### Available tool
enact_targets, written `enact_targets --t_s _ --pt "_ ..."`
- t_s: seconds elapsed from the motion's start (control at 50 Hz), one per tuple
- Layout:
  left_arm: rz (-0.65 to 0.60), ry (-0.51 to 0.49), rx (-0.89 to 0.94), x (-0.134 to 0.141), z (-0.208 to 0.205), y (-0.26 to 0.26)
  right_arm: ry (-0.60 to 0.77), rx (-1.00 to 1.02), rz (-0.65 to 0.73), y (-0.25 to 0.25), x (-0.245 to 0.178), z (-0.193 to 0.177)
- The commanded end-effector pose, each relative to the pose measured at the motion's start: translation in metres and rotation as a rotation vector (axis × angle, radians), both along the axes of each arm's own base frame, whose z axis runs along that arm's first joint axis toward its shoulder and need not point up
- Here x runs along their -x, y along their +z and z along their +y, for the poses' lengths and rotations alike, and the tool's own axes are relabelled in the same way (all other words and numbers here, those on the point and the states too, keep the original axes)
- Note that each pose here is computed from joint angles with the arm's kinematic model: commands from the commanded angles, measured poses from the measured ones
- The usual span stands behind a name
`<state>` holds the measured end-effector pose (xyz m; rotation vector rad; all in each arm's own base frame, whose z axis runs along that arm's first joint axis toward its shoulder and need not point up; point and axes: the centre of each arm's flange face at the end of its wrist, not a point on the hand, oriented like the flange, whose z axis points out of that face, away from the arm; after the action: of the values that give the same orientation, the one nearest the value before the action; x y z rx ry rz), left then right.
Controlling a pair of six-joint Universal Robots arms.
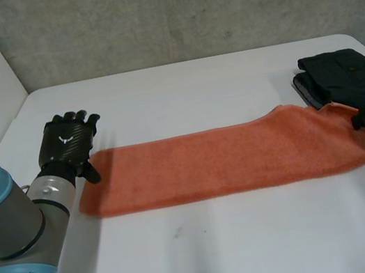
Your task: Fold the laundry.
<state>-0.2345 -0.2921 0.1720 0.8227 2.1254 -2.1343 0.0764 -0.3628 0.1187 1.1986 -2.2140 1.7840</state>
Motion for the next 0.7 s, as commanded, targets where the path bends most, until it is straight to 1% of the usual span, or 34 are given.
enact_targets --t_s 0.02,0.18,0.3,0.4,0.48,0.56,0.58,0.66,0.7 --pt "-0.001 0.001 -0.002 0.0 -0.001 -0.001 0.008 0.001 0.004 -0.003 -0.003 -0.005" --pt "-0.001 -0.001 -0.003 0.0 0.0 -0.001 0.012 -0.003 0.009 -0.011 -0.004 -0.012" --pt "-0.001 0.001 -0.003 0.0 -0.001 -0.001 -0.023 -0.012 0.023 -0.013 0.001 -0.017" --pt "-0.002 0.001 -0.001 0.0 0.0 -0.001 -0.065 -0.007 0.043 -0.002 0.006 -0.015" --pt "0.001 0.002 0.003 -0.001 0.0 0.001 -0.095 0.022 0.064 0.021 0.01 -0.012" --pt "0.001 0.002 0.003 -0.001 0.0 0.001 -0.189 0.012 0.062 0.03 0.043 -0.013" --pt "0.001 0.002 0.004 -0.001 0.0 0.002 -0.228 0.0 0.061 0.029 0.057 -0.012" --pt "0.003 0.002 0.01 0.0 0.001 0.004 -0.306 -0.006 0.065 0.031 0.087 -0.012" --pt "0.004 0.004 0.013 -0.001 0.001 0.005 -0.326 -0.003 0.07 0.032 0.094 -0.012"
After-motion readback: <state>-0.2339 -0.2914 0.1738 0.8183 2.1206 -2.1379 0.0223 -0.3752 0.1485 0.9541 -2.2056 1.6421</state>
